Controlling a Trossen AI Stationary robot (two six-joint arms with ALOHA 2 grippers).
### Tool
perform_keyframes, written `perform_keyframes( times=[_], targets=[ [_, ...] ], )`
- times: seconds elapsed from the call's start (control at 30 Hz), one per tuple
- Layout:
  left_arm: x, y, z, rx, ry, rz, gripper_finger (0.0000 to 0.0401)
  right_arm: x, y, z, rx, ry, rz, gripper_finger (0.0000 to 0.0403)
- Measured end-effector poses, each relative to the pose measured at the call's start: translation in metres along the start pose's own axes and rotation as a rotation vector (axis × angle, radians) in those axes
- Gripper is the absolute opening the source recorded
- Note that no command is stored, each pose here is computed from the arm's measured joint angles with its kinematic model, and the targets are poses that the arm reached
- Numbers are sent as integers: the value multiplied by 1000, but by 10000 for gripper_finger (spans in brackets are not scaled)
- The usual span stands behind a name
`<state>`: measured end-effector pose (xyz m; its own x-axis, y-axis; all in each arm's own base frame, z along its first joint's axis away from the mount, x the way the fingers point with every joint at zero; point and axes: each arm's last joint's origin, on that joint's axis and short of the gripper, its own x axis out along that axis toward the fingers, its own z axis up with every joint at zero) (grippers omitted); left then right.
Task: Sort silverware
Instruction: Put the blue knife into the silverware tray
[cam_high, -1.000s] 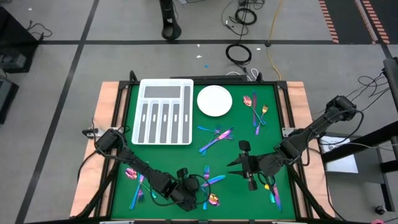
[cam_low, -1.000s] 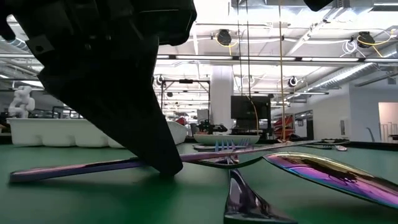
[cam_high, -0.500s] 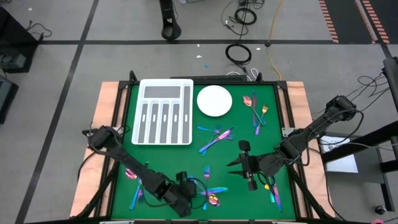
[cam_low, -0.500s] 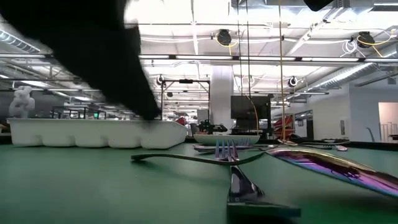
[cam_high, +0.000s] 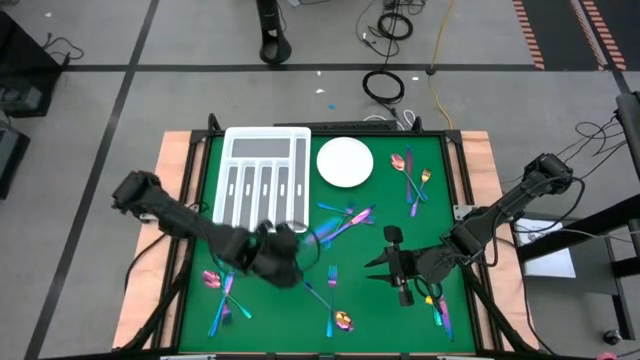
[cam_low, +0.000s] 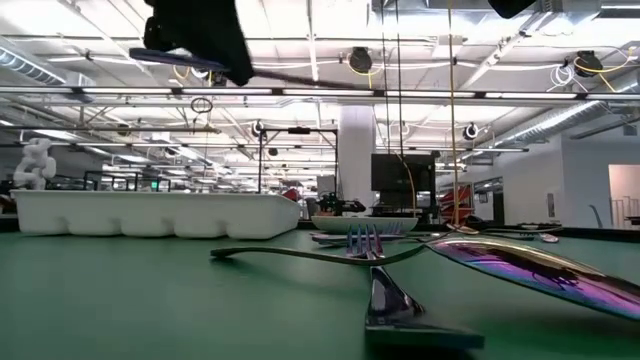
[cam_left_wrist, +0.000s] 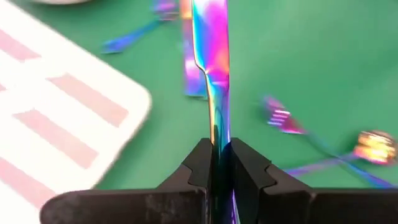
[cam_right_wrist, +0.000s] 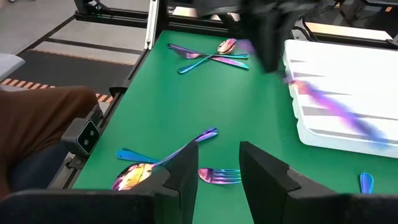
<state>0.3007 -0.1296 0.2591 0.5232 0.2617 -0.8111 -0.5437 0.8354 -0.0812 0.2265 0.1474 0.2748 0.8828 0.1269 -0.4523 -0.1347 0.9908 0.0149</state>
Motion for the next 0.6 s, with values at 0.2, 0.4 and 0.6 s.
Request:
perform_keyframes(
  times=[0.2, 0.4, 0.6],
  targets=[
    [-10, 60, 14, -33, 117, 309, 35, 0, 0, -2, -9, 15, -4, 105],
    [-35, 105, 27, -110, 147, 417, 35, 2, -6, -2, -39, 32, -25, 105],
    [-67, 141, 30, -222, 92, 393, 35, 4, -14, -7, -51, 91, -63, 105]
  ],
)
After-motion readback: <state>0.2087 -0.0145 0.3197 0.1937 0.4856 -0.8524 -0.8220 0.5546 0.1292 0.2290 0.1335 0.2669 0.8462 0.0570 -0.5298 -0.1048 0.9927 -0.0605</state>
